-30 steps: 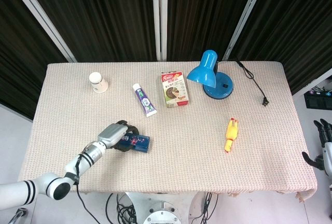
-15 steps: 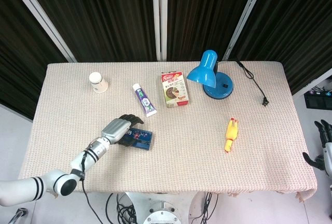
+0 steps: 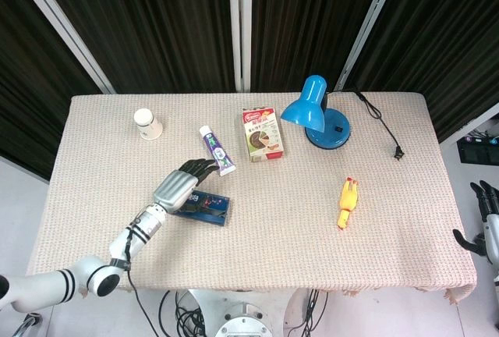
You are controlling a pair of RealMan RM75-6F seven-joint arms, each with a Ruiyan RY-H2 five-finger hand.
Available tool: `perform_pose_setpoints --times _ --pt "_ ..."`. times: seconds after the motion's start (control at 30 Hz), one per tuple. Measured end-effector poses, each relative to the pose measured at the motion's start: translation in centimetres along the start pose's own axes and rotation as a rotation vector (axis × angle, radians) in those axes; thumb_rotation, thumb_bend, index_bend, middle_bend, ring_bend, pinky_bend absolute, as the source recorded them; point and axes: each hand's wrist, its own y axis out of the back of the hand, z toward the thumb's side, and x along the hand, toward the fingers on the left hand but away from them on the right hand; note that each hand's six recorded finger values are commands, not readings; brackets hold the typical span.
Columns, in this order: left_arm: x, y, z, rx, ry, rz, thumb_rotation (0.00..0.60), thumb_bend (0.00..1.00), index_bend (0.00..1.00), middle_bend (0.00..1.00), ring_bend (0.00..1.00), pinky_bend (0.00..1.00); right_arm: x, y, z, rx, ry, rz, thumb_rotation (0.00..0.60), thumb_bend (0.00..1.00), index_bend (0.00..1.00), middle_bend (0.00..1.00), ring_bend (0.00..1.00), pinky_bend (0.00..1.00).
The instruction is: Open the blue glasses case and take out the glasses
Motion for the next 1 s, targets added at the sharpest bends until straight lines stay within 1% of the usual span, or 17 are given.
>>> perform_pose_setpoints --times 0.13,0.33,0.57,0.7,0.8,0.9,1.0 --pt "-1.0 0.7 0.2 0.013 -0.013 0.005 0.6 0.36 0.09 0.02 0.0 0.09 -0.1 -0.1 0.1 -0.002 0.003 0.002 0.6 0.18 0.0 0.0 0.0 0.0" --pt "-2.3 0.3 0.0 0.04 -0.008 -0.009 0.6 0.34 0.08 0.02 0.0 0.09 -0.1 -0.4 0.3 0.003 0.009 0.008 0.6 0.18 0.0 0.0 0.0 0.0" --pt "-3.3 0.3 -0.7 0.046 0.009 0.016 0.6 0.33 0.08 0.02 0.0 0.09 0.0 -0.3 0.1 0.006 -0.001 0.005 0.6 0.18 0.0 0.0 0.0 0.0" --pt "-4.5 0.5 -1.5 0.032 0.027 0.035 0.6 0.33 0.08 0.06 0.0 0.09 0.0 -0.4 0.0 0.008 -0.002 0.008 0.6 0.18 0.0 0.0 0.0 0.0" --pt "-5.4 0.6 -2.0 0.016 0.034 0.023 0.6 0.37 0.08 0.09 0.0 0.09 -0.1 -0.5 0.1 0.011 -0.002 0.012 0.6 0.18 0.0 0.0 0.0 0.0" --pt "-6.5 0.6 -2.7 -0.003 0.04 -0.005 0.6 0.42 0.08 0.09 0.0 0.09 -0.1 -0.6 0.2 0.011 0.001 0.012 0.6 0.18 0.0 0.0 0.0 0.0" --pt "-7.8 0.3 -3.3 -0.02 0.048 -0.046 0.6 0.44 0.08 0.09 0.0 0.09 -0.1 -0.6 0.3 0.011 0.005 0.01 0.6 0.18 0.0 0.0 0.0 0.0"
